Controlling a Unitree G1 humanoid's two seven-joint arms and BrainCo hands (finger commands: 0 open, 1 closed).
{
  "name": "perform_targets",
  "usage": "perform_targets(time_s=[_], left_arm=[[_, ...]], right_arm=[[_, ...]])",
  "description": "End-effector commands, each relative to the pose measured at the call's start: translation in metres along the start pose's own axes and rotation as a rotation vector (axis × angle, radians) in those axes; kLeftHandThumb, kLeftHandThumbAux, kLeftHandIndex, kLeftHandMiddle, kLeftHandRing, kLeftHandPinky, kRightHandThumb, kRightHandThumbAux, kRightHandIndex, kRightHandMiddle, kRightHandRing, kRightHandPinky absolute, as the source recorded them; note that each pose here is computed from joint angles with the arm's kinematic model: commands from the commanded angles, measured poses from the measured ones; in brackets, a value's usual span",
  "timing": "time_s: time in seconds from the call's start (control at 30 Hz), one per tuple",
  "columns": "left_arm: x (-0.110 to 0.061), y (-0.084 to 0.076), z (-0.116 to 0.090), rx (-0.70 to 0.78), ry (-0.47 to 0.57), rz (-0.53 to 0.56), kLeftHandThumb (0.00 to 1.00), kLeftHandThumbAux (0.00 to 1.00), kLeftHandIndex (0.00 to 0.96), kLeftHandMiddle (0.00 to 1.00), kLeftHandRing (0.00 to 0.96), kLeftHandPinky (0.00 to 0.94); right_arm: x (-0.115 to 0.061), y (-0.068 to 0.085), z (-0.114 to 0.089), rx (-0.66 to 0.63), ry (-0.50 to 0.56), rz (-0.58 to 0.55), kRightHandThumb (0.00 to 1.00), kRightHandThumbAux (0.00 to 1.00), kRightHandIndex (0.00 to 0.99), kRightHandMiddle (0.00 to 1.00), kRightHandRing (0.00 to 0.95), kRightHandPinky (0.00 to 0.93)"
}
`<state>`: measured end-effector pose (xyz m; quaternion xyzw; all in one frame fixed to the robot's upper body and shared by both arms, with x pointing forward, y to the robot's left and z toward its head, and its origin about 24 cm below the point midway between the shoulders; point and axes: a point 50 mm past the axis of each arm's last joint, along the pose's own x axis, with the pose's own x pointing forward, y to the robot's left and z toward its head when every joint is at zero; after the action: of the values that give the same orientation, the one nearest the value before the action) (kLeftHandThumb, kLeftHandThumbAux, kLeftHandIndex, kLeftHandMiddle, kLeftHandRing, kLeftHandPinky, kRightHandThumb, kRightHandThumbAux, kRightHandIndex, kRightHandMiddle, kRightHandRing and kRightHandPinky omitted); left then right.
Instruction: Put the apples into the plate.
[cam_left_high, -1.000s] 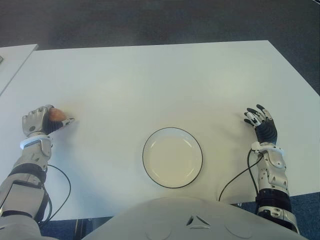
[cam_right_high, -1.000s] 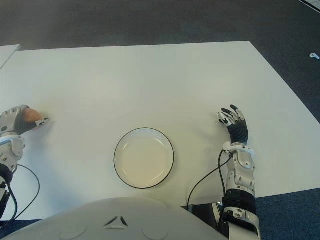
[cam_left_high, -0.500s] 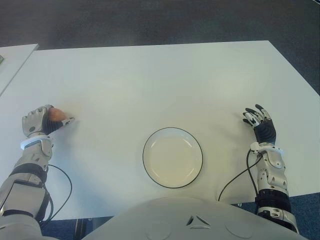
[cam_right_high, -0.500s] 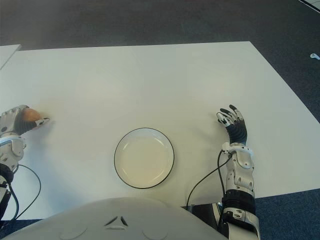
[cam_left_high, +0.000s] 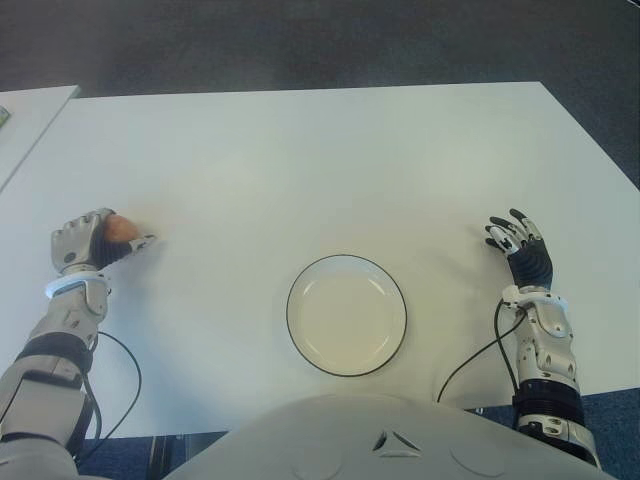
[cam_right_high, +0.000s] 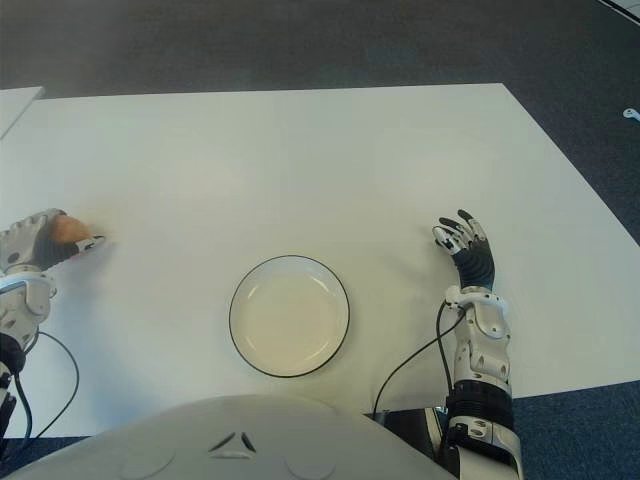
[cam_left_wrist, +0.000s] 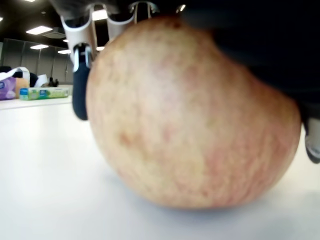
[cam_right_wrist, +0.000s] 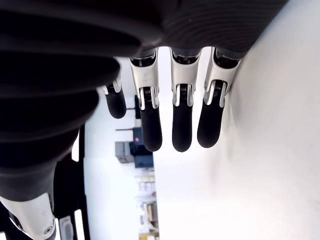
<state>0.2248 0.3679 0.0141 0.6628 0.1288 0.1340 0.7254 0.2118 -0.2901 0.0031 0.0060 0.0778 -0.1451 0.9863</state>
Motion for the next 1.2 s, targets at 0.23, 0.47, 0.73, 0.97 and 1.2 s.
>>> perform_targets(time_s=[0.23,0.47,0.73,0.97,1.2], left_arm=[[0.006,0.031,0.041,0.012,-0.179,0.059,0.750,0.698,0.442,0.838,0.831,0.788],[0.005,0.047,0.064,0.038,-0.287,0.083,0.751,0.697,0.442,0.861,0.849,0.765],[0.002,0.053,0.085,0.025,-0.350,0.084,0.753,0.697,0.442,0.887,0.856,0.633],[0.006,0.056,0.108,0.039,-0.422,0.072,0.756,0.696,0.442,0.901,0.854,0.622],[0.004,0.056,0.129,0.065,-0.524,0.078,0.757,0.695,0.443,0.898,0.847,0.574]], right_arm=[[-0.004,0.003,-0.012,0.018,0.087,-0.015,0.308,0.669,0.145,0.305,0.303,0.303],[-0.005,0.005,-0.012,0.015,0.080,-0.015,0.308,0.681,0.136,0.295,0.295,0.290],[-0.004,0.009,-0.012,-0.010,0.089,-0.017,0.292,0.682,0.123,0.278,0.281,0.271],[-0.004,0.010,-0.013,-0.006,0.103,-0.012,0.281,0.677,0.120,0.283,0.283,0.283],[-0.006,0.011,-0.014,-0.002,0.109,-0.002,0.283,0.664,0.128,0.285,0.290,0.294]])
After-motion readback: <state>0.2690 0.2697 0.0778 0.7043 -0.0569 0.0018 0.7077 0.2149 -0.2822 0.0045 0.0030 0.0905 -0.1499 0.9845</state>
